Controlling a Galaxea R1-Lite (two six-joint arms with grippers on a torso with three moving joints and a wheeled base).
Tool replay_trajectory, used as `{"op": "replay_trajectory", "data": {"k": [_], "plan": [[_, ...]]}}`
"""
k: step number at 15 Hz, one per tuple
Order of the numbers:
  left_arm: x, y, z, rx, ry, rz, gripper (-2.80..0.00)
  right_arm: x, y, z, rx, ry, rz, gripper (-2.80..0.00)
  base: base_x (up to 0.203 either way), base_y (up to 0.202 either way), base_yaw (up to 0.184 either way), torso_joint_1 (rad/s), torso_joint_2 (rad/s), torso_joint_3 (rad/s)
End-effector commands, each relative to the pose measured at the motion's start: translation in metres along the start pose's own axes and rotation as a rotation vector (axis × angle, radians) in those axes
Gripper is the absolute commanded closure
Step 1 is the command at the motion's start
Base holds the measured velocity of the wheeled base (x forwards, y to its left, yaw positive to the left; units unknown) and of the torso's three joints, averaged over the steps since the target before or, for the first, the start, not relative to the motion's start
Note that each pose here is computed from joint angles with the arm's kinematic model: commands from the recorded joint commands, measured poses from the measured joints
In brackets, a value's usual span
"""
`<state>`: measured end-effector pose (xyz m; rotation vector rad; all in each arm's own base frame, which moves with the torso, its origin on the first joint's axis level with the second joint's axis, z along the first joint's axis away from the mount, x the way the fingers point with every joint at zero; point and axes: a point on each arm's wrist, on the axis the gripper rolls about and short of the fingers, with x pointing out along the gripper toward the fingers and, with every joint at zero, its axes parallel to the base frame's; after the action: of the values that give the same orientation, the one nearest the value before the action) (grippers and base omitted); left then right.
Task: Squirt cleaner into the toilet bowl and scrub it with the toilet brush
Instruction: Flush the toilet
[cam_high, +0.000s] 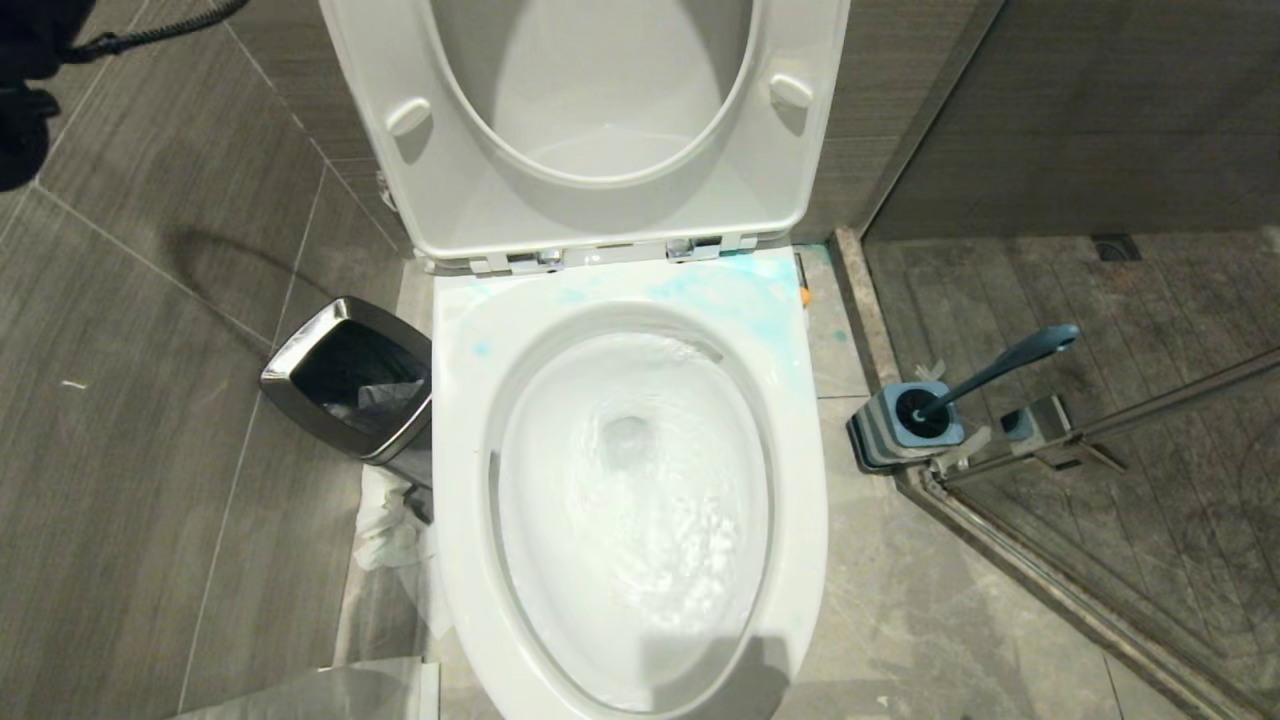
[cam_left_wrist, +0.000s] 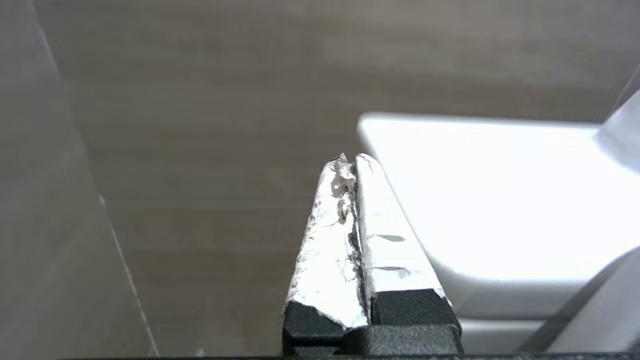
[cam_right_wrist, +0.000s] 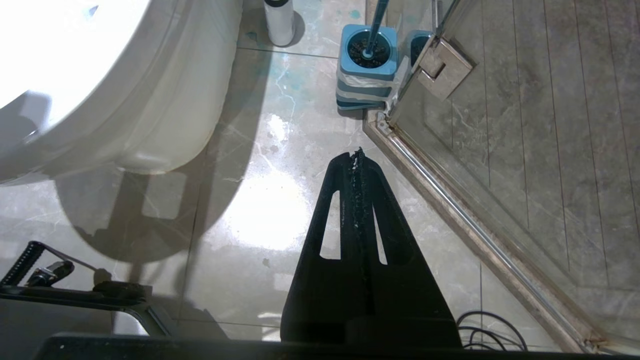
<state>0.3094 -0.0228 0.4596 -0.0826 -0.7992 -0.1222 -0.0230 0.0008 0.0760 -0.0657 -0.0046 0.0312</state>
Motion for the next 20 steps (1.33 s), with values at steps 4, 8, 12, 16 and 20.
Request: {"op": "replay_trajectory", "data": {"k": [4,8,12,16,20], "plan": [[-0.015,0.007,0.055,-0.037,0.005,-0.001,0.00,0.000,0.000,0.000,0.000,0.000,0.001,0.00,0.000,0.000,0.000,0.000,0.00,0.000],[-0.014,0.002,0.042,-0.179,0.118,-0.143,0.00,0.000,0.000,0.000,0.000,0.002,0.001,0.00,0.000,0.000,0.000,0.000,0.00,0.000],[-0.009,-0.002,0.028,-0.179,0.110,-0.245,0.00,0.000,0.000,0.000,0.000,0.000,0.001,0.00,0.000,0.000,0.000,0.000,0.00,0.000],[-0.004,-0.011,0.007,-0.135,0.108,-0.276,0.00,0.000,0.000,0.000,0.000,0.001,0.001,0.00,0.000,0.000,0.000,0.000,0.00,0.000],[0.000,-0.025,-0.013,-0.129,0.119,-0.311,0.00,0.000,0.000,0.000,0.000,0.002,0.001,0.00,0.000,0.000,0.000,0.000,0.00,0.000]]}}
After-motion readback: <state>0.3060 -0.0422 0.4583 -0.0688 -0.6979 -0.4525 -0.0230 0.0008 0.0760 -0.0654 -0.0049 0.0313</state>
